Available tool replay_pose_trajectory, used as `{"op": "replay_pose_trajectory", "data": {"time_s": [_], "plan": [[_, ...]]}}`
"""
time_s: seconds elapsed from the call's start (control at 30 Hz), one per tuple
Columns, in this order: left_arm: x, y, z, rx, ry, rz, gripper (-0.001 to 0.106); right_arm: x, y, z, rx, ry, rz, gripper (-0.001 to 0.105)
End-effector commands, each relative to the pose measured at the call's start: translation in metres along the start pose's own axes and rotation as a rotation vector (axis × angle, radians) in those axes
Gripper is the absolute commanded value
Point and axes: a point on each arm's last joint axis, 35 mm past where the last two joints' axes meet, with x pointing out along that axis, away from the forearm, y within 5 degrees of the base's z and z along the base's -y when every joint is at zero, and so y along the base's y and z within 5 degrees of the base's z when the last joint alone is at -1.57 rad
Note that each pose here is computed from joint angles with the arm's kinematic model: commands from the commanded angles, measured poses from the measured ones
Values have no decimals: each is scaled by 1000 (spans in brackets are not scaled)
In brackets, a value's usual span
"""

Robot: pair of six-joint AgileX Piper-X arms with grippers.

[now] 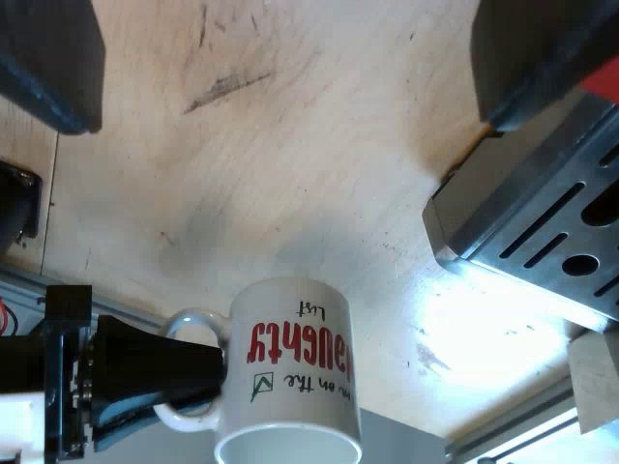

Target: Remove mug from coffee machine

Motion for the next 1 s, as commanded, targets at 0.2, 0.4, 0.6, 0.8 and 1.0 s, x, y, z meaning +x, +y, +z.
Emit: {"op": "replay_pose_trajectory", "data": {"time_s": [0.2, 0.4, 0.6, 0.8, 1.0], "plan": [[1, 4, -1, -13, -2, 48, 80, 12, -14, 7, 84, -3, -28, 0], [1, 4, -1, -13, -2, 48, 80, 23, -24, 9, 85, 8, -30, 0], [1, 4, -1, -13, -2, 48, 80, 48, -34, 15, 106, -23, -5, 0], [1, 3, -1, -13, 0, 40, 80, 71, -34, 17, 104, -49, -36, 0], [1, 3, -1, -13, 0, 40, 80, 96, -24, 9, 87, -39, -34, 0]]}}
